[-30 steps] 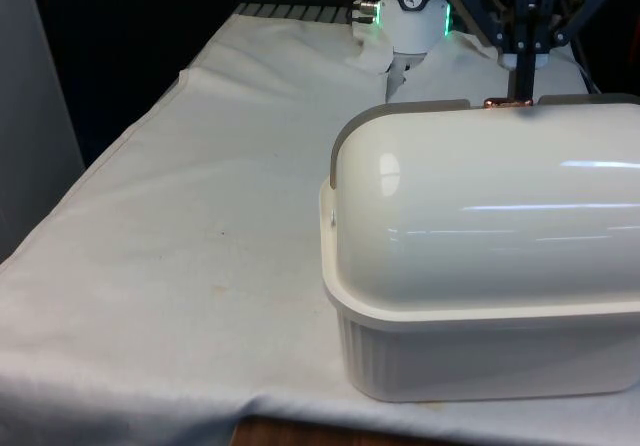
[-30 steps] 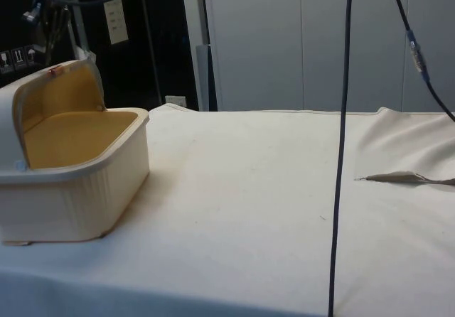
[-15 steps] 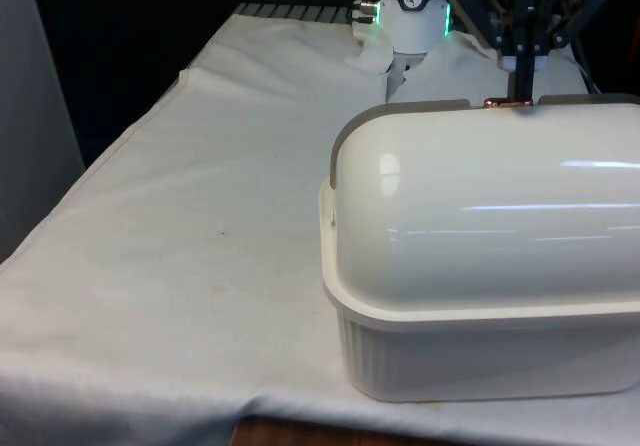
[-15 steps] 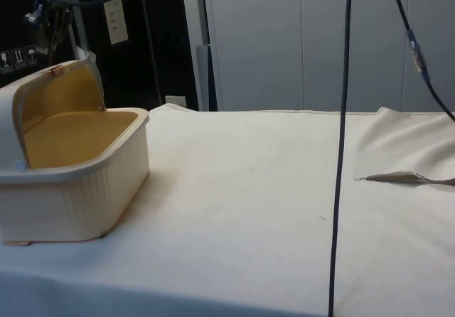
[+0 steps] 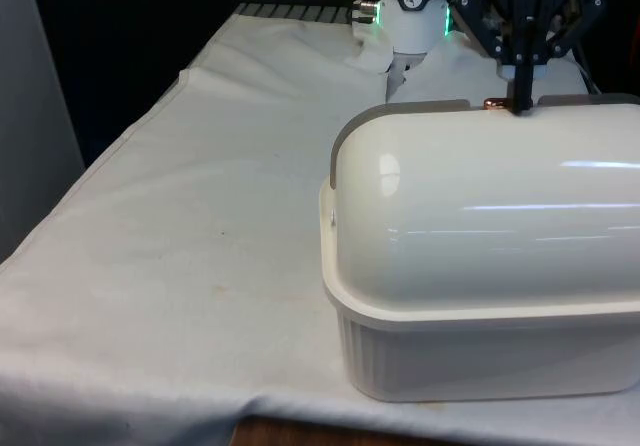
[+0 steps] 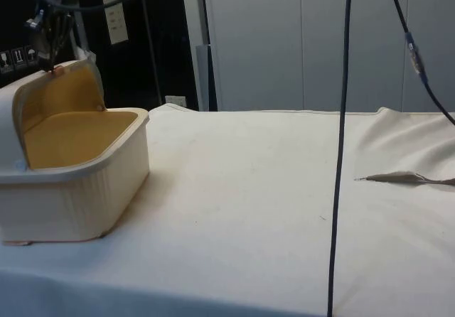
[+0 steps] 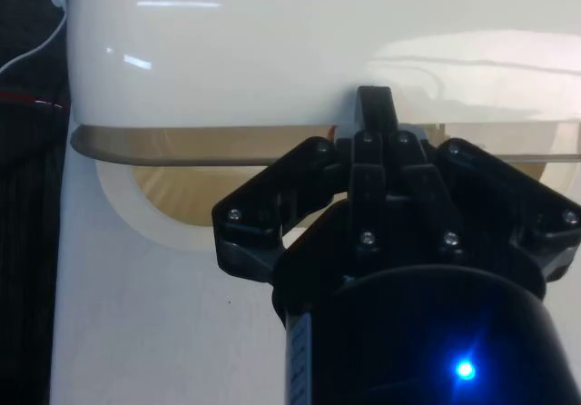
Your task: Open the lid, then close it.
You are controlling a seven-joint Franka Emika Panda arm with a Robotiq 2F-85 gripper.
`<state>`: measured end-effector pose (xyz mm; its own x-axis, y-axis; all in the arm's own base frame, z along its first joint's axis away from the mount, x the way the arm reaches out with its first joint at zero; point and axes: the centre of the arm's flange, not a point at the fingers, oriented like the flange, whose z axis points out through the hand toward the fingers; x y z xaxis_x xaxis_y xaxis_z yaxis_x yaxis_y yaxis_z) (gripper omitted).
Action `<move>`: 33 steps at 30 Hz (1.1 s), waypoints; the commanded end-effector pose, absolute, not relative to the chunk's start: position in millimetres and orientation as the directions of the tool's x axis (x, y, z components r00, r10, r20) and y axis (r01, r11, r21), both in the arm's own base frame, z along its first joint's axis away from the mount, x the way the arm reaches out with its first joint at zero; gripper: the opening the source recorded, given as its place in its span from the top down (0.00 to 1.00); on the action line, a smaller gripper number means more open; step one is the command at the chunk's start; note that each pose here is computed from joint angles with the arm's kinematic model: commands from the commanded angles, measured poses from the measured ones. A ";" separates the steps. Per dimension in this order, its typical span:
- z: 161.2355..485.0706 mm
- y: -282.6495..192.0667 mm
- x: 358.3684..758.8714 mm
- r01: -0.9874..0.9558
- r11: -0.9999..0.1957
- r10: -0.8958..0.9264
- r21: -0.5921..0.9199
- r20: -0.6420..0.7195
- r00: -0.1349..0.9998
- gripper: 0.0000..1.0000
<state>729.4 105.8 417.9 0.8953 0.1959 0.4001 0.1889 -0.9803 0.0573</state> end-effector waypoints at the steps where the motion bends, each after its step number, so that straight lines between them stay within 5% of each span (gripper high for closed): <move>1: 416.8 106.2 728.9 0.189 -0.981 0.194 0.053 0.395 0.898 1.00; 33: 410.1 107.8 721.1 0.195 -0.980 0.198 0.038 0.275 0.941 1.00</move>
<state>722.5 107.1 415.6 0.9348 0.1999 0.2937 0.1940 -0.9798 0.0493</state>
